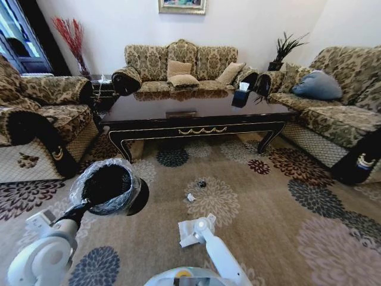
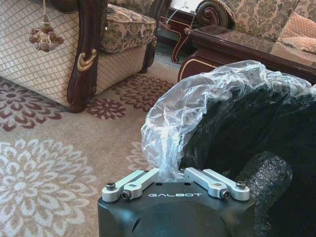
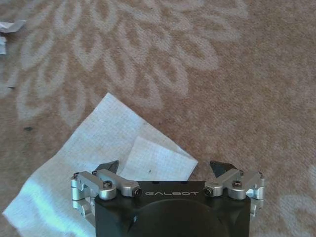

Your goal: Move to the front of the table and pick up the trash from the floor, then place it into the trash bin.

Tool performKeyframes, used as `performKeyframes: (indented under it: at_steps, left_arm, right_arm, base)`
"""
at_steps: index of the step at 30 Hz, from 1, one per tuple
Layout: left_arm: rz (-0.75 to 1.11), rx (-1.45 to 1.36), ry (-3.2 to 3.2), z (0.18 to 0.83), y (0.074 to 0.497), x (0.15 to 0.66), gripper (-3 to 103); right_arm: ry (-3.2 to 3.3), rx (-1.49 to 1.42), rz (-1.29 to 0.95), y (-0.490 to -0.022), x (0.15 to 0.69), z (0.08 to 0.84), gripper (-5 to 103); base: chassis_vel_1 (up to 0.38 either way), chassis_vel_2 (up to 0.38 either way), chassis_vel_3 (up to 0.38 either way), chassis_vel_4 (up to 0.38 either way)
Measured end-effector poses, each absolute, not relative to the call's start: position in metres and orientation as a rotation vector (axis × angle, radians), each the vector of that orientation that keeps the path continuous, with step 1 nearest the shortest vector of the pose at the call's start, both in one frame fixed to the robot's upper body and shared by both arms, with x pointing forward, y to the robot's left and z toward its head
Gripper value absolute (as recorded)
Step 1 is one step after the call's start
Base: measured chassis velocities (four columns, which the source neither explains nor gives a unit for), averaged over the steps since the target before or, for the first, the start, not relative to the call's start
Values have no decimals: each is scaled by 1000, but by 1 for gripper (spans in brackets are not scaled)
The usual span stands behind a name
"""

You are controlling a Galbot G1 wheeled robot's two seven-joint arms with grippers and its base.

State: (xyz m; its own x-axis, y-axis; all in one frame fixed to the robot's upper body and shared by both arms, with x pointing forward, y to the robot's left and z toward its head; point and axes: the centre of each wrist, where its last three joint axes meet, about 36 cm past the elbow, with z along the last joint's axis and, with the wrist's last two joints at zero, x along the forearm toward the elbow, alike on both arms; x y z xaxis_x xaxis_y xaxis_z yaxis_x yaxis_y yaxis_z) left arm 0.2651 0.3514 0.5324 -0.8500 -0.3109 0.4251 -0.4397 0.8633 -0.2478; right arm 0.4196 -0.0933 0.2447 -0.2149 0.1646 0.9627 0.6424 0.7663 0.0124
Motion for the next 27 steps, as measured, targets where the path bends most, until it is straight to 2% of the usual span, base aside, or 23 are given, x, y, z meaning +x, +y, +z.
performKeyframes:
  at_steps: [4,8,9,11,14,20,23,25,27]
  left_arm:
    - [476,563,-2658,531,352,266,2]
    - [475,564,-2653,529,353,268,2]
    - [473,565,-2652,528,353,269,2]
    - [472,566,-2651,527,354,269,2]
    - [468,570,-2648,526,355,271,2]
    - [464,572,-2644,524,355,272,2]
    - [455,581,-2638,522,356,274,2]
    - [454,581,-2637,521,356,274,2]
    - [452,581,-2637,521,356,274,2]
  right_arm:
    - [-1773,-628,-495,-93,418,240,101]
    - [-1778,-632,-492,-91,418,238,96]
    - [-1784,-630,-492,-90,417,237,90]
    - [-1786,-628,-493,-90,417,237,90]
    - [-1798,-626,-486,-89,415,237,83]
    - [-1818,-618,-481,-89,411,240,78]
    - [-1834,-605,-480,-90,408,245,66]
    - [-1837,-602,-479,-89,407,246,66]
    - [-1850,-586,-475,-85,404,249,52]
  base:
    - [0,0,0,0]
    - [0,0,0,0]
    - [0,0,0,0]
    - [0,0,0,0]
    - [0,0,0,0]
    - [0,0,0,0]
    - [0,0,0,0]
    - [0,0,0,0]
    - [0,0,0,0]
